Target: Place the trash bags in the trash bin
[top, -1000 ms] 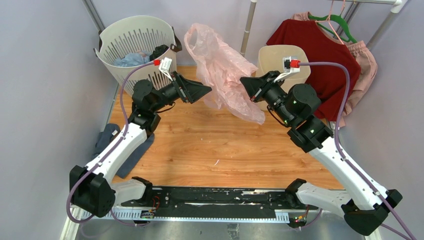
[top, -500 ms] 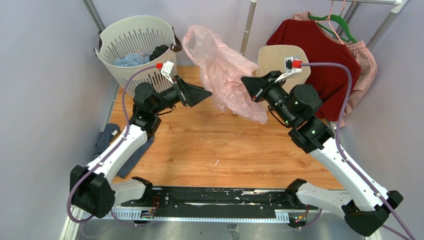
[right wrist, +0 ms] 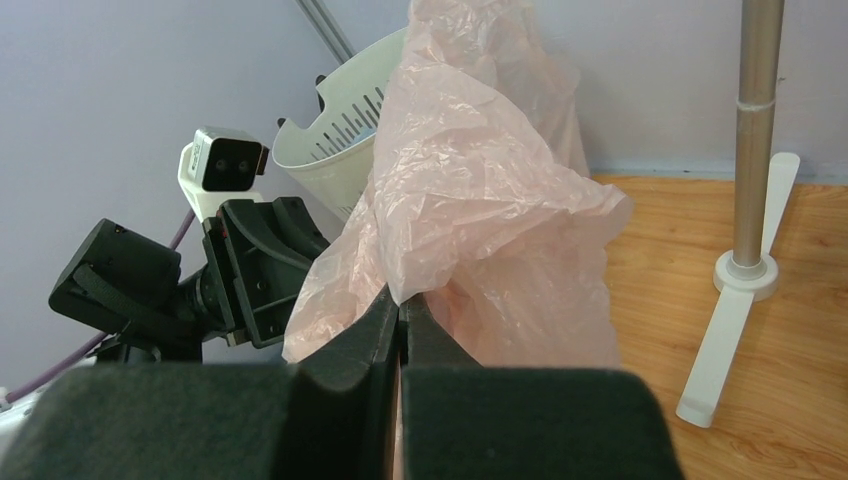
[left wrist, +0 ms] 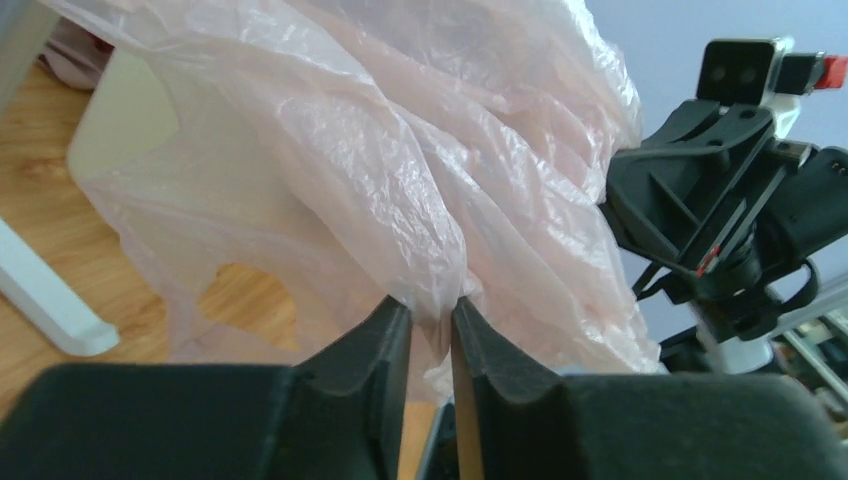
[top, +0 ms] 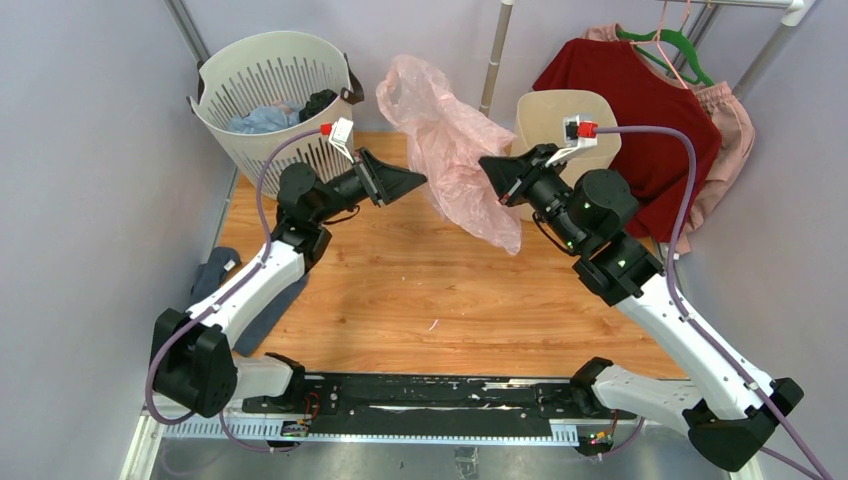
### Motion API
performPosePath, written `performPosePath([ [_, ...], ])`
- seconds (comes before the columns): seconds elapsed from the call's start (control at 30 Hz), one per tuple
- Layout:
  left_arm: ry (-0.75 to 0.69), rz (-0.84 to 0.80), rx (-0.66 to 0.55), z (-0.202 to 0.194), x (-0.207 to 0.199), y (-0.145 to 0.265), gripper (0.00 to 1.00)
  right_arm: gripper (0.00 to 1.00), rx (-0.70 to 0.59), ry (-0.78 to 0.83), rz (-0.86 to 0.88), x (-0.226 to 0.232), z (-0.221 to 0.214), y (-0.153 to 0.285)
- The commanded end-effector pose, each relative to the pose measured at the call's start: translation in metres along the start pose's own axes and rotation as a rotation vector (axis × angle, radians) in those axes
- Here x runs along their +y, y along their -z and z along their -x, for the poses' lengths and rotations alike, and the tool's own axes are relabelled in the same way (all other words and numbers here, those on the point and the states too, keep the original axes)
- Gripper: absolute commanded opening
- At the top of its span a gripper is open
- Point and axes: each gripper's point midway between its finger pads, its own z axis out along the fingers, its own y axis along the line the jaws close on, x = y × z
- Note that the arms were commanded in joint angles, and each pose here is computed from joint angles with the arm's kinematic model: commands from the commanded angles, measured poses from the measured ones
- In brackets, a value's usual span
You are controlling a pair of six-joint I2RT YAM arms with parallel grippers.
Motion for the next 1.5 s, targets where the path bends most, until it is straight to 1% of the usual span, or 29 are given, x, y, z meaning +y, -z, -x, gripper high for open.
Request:
performPosePath([
  [0.0,-0.003,-0.101,-0.066,0.018,-0.022,-0.007,0.22,0.00,-0.015,-0.013,0.023,0.003,0.002,0.002],
  [0.07,0.008,-0.120,-0.082,0.019,-0.024,-0.007,0.17,0.00,-0.015,-0.013,0.023,0.003,0.003,0.006],
  [0.1,0.006,-0.131,-0.086,0.020,-0.026,-0.007,0.15,0.00,-0.015,-0.010,0.019,0.003,0.004,0.009],
  [0.23,-0.006,-0.071,-0.064,0.017,-0.014,-0.002,0.14,0.00,-0.032,0.018,-0.028,-0.004,0.017,0.027],
  [0.37,-0.009,-0.013,-0.077,0.021,0.006,0.012,0.13,0.00,-0.067,0.037,-0.052,-0.006,0.036,0.052],
  [0.67,-0.016,0.084,-0.096,0.032,0.047,0.037,0.11,0.00,-0.109,0.041,0.088,0.029,0.070,0.105],
  [0.8,-0.024,0.105,-0.108,0.040,0.056,0.045,0.11,0.00,-0.129,0.049,0.133,0.043,0.086,0.130],
  [1.0,-0.037,0.123,-0.131,0.054,0.062,0.053,0.11,0.00,-0.124,0.053,0.174,0.054,0.095,0.154],
  [1.1,-0.042,0.117,-0.135,0.058,0.058,0.053,0.11,0.00,-0.121,0.052,0.174,0.054,0.094,0.156],
  [1.2,-0.042,0.085,-0.137,0.063,0.046,0.052,0.11,0.00,-0.089,0.053,0.153,0.048,0.084,0.145],
  [1.33,-0.079,0.006,-0.140,0.074,0.009,0.053,0.12,0.00,-0.020,0.050,0.107,0.036,0.064,0.125],
  [1.47,-0.119,-0.076,-0.139,0.088,-0.036,0.056,0.14,0.00,0.041,0.047,0.027,0.022,0.051,0.114],
])
